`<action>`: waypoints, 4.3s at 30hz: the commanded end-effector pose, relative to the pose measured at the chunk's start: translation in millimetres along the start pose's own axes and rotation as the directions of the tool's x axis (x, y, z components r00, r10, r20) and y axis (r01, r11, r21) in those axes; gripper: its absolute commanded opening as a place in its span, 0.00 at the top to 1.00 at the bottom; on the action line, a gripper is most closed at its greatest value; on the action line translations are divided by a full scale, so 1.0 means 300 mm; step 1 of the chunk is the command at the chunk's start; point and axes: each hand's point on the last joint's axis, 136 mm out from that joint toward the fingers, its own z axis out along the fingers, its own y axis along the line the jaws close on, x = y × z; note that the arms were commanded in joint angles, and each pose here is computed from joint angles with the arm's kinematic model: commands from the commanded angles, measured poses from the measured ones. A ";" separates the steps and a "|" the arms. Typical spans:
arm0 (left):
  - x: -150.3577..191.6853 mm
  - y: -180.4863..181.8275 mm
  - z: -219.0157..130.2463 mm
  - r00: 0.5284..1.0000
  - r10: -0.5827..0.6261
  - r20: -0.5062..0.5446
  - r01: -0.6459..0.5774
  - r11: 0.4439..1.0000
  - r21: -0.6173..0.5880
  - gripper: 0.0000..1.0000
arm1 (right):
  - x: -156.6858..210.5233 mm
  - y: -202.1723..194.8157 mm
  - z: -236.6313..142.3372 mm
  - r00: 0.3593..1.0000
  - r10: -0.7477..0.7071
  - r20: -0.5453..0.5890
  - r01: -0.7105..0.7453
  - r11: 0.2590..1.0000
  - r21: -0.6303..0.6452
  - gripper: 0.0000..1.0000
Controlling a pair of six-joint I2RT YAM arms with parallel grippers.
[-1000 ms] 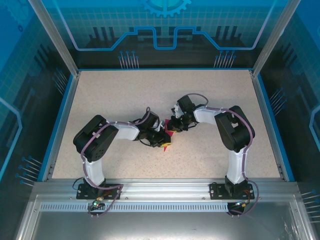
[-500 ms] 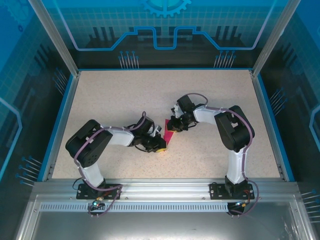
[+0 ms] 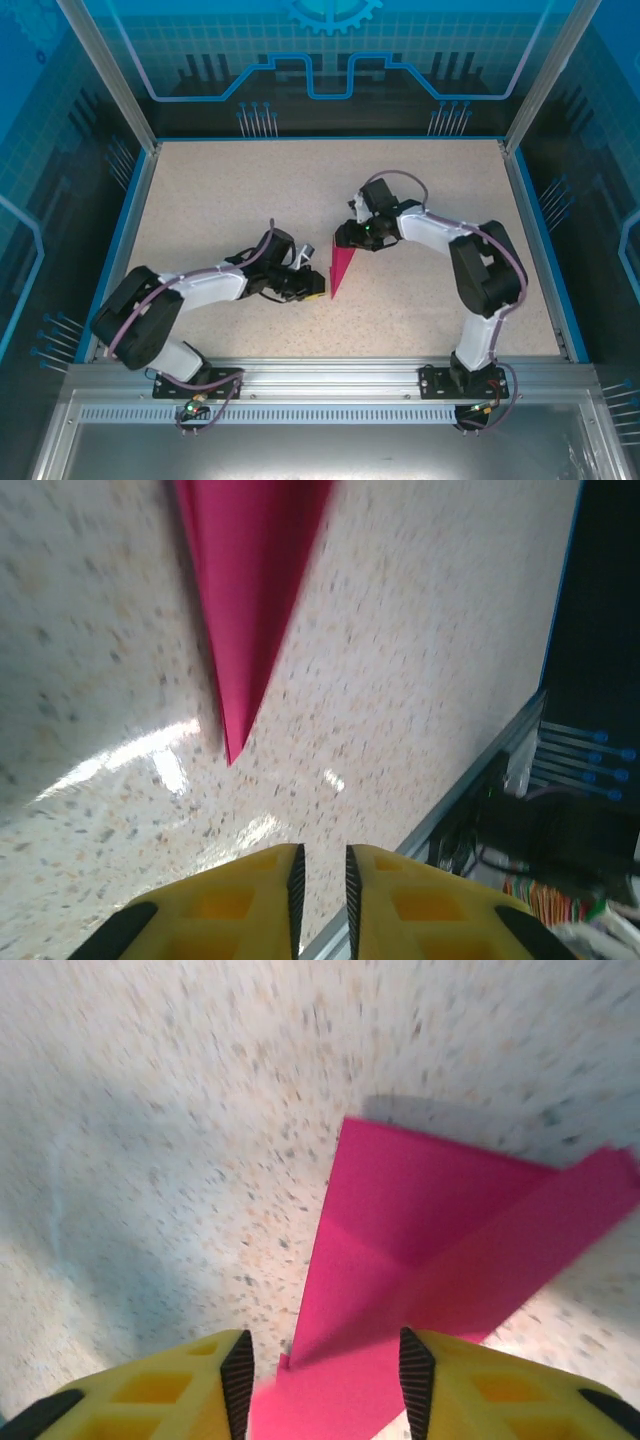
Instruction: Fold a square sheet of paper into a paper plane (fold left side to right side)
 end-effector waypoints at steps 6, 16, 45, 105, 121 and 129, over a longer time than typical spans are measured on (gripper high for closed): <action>-0.178 0.015 -0.164 0.951 0.102 0.291 -0.043 0.979 -0.200 0.70 | 0.085 -0.056 -0.132 0.997 -0.023 0.068 0.007 0.975 0.224 0.32; -0.196 0.037 -0.219 0.927 0.118 0.356 -0.021 0.964 -0.265 0.68 | 0.225 -0.081 0.023 0.997 0.061 -0.038 -0.049 0.963 0.264 0.34; -0.207 -0.014 -0.351 0.871 0.187 0.455 -0.049 0.953 -0.299 0.52 | 0.306 -0.201 0.033 0.992 0.083 -0.093 -0.083 0.997 0.005 0.77; -0.203 -0.017 -0.402 0.828 0.239 0.507 -0.085 0.948 -0.308 0.16 | 0.334 -0.009 0.064 0.978 -0.020 -0.207 0.076 0.961 0.265 0.92; -0.171 -0.043 -0.404 0.823 0.319 0.470 -0.191 0.934 -0.301 0.01 | -0.155 -0.196 -0.041 0.995 0.074 -0.070 -0.041 0.918 0.395 0.96; -0.161 -0.030 -0.400 0.829 0.340 0.443 -0.206 0.924 -0.323 0.01 | -0.183 -0.267 0.038 0.986 0.108 -0.125 -0.033 0.869 0.493 0.96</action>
